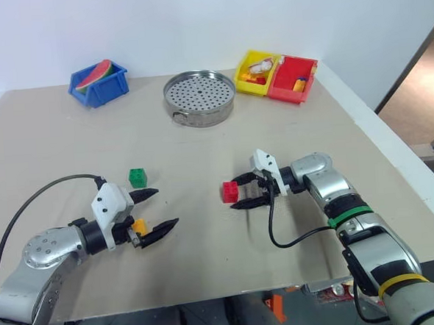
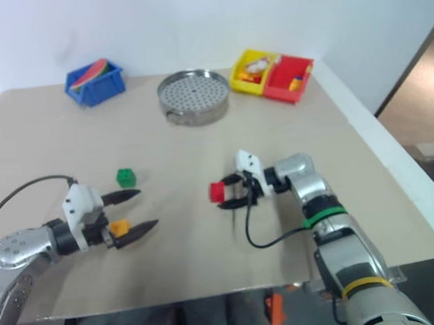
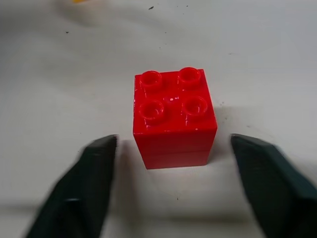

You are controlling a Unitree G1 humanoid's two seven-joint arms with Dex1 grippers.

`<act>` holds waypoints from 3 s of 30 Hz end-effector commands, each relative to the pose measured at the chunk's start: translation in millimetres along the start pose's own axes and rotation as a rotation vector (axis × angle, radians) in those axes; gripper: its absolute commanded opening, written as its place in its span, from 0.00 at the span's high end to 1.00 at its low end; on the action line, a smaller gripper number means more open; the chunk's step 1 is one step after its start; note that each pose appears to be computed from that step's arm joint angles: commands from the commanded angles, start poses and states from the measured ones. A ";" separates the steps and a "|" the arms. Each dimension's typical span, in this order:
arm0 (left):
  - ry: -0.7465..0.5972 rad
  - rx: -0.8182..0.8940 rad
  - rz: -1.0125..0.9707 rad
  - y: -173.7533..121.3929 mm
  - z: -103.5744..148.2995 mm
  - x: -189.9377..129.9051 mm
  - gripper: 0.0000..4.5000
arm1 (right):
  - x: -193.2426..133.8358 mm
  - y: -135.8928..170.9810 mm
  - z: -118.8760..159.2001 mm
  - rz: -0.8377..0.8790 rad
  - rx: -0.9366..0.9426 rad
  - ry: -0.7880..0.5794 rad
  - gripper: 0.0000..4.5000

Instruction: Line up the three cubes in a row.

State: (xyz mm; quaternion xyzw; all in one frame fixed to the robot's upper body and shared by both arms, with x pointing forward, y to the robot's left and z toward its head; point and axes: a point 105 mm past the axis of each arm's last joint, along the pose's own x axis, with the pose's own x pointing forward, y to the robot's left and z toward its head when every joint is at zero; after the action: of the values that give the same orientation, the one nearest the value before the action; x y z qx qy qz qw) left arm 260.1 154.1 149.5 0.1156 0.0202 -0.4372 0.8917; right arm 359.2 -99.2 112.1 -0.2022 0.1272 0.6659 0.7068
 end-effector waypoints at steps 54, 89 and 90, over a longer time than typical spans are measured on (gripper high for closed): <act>0.172 -0.292 0.734 82.6 -22.3 33.2 0.33 | -32.7 8.3 99.3 -0.200 -0.136 -0.331 0.00; 0.104 -0.054 0.273 77.3 19.1 25.4 0.72 | -40.6 6.8 96.9 -0.229 -0.152 -0.307 0.00; 0.107 -0.029 0.194 71.0 20.8 28.6 0.72 | -41.2 6.5 96.9 -0.231 -0.154 -0.305 0.00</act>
State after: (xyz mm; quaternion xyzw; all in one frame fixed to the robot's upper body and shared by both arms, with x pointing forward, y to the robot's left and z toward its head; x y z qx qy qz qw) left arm 336.6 181.9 165.3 0.1095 0.0885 -0.2806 0.9494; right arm 343.7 -89.8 202.4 -0.1523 -0.0304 0.6144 0.7736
